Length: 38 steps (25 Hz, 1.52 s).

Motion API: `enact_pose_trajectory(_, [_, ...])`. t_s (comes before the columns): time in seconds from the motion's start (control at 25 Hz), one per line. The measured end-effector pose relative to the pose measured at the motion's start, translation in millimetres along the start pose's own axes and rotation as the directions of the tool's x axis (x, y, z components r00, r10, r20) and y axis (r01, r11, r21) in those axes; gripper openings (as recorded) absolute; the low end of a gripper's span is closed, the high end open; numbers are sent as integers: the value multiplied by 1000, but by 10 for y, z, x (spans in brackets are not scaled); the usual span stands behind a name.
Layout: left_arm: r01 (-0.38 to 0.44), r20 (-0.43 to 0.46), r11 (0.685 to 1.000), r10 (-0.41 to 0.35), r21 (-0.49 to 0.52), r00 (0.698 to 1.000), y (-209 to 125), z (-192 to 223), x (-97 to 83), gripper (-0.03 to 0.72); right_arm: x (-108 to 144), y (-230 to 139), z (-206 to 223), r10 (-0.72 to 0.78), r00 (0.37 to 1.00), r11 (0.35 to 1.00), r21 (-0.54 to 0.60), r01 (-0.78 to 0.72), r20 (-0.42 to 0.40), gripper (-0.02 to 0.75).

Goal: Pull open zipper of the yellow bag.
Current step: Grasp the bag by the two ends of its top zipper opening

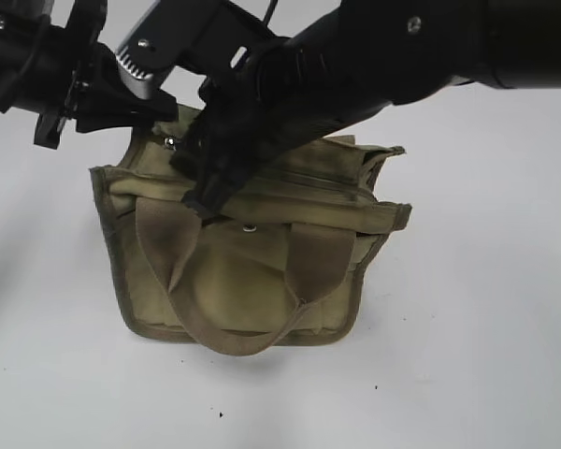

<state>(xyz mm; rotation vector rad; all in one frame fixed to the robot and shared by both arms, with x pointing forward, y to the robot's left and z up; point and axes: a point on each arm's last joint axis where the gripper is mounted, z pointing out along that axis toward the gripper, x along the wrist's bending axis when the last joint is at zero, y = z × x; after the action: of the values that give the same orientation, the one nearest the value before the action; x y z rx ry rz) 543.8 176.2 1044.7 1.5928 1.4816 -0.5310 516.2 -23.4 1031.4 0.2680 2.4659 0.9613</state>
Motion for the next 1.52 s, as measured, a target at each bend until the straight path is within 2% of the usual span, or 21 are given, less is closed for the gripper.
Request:
enact_pose_trajectory(0.4, [0, 0, 1000, 0, 0, 1000, 0, 0, 0, 19, 21, -46, 17, -50, 998, 998, 44, 51, -24, 11])
enact_pose_trajectory(0.44, [0, 0, 1000, 0, 1, 1000, -1, 0, 0, 19, 27, -52, 16, -50, 998, 997, 50, 51, -31, 2])
enact_pose_trajectory(0.72, [1, 6, 1000, -1, 13, 1000, -11, 7, -2, 19, 41, -93, 5, -68, 996, 993, 96, 74, -64, 2])
enact_pose_trajectory(1.0, [5, 17, 1000, -5, 19, 1000, -16, 8, -13, 19, -123, -219, -246, 125, 990, 973, 203, -111, -59, 2])
enact_pose_trajectory(1.24, [8, 21, 1000, -9, 15, 1000, -13, 8, -17, 19, -287, -384, -568, 283, 959, 910, 325, -259, -30, 2])
enact_pose_trajectory(1.52, [7, 22, 1000, -7, 15, 1000, -10, 6, -21, 19, -462, -629, -853, 450, 893, 792, 446, -416, 33, 2])
